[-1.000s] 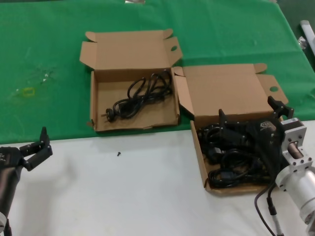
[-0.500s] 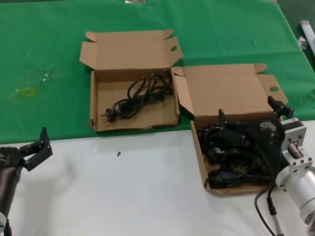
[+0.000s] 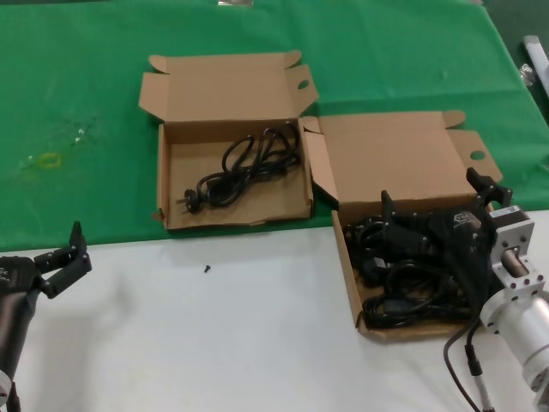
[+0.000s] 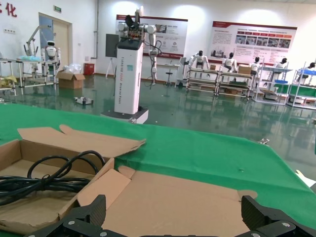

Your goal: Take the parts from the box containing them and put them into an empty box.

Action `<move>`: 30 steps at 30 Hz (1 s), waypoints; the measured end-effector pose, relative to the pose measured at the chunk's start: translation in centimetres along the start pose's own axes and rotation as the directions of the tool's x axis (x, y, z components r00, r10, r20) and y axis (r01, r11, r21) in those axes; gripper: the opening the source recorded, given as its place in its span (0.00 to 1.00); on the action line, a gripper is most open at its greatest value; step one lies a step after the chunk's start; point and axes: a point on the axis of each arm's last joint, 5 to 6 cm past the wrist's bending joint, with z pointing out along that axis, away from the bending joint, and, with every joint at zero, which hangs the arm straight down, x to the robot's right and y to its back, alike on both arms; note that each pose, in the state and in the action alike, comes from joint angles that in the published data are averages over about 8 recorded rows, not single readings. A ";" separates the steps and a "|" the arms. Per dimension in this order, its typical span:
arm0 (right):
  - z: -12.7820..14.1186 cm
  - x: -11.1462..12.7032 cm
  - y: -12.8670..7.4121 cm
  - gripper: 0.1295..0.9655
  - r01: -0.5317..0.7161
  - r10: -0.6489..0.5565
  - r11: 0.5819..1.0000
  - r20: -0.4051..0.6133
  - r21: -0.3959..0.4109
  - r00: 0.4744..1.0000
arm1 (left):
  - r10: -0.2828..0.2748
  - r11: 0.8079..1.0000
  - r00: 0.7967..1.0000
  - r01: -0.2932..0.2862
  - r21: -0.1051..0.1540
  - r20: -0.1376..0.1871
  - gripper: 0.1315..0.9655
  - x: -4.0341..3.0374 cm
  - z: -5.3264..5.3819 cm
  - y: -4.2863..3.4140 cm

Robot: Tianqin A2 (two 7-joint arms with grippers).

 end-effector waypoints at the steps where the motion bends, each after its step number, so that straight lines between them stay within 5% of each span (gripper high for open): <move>1: 0.0 0.0 0.0 1.00 0.000 0.000 1.000 0.000 0.000 1.000 | 0.000 1.000 1.000 0.000 0.000 0.000 1.00 0.00 0.0 0.00; 30: 0.0 0.0 0.0 1.00 0.000 0.000 1.000 0.000 0.000 1.000 | 0.000 1.000 1.000 0.000 0.000 0.000 1.00 0.00 0.0 0.00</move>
